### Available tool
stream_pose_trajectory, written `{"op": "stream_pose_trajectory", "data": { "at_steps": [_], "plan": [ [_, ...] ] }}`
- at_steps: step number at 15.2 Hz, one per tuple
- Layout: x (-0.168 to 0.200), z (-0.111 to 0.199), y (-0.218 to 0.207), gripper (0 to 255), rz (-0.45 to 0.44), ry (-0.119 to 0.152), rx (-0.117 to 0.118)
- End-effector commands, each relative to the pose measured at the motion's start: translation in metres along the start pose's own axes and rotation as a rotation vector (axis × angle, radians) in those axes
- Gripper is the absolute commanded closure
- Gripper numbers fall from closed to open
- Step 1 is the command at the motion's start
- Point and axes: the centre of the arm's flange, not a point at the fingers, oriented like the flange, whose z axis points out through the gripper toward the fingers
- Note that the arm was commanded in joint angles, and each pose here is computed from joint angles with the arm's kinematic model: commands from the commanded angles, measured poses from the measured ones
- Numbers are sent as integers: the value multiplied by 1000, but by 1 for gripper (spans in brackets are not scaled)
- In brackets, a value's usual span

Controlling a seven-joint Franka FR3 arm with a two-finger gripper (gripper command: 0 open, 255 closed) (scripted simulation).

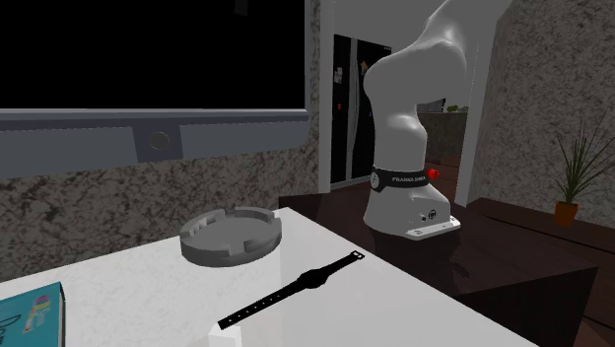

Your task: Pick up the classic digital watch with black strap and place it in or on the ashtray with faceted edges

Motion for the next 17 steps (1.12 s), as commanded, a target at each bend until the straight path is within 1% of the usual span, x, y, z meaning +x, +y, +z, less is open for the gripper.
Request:
{"op": "stream_pose_trajectory", "data": {
  "at_steps": [1, 17],
  "plan": [
    [0, 0, 0, 0, 0, 0, 0],
    [-54, 185, -84, 0, -6, -63, -24]
  ]
}}
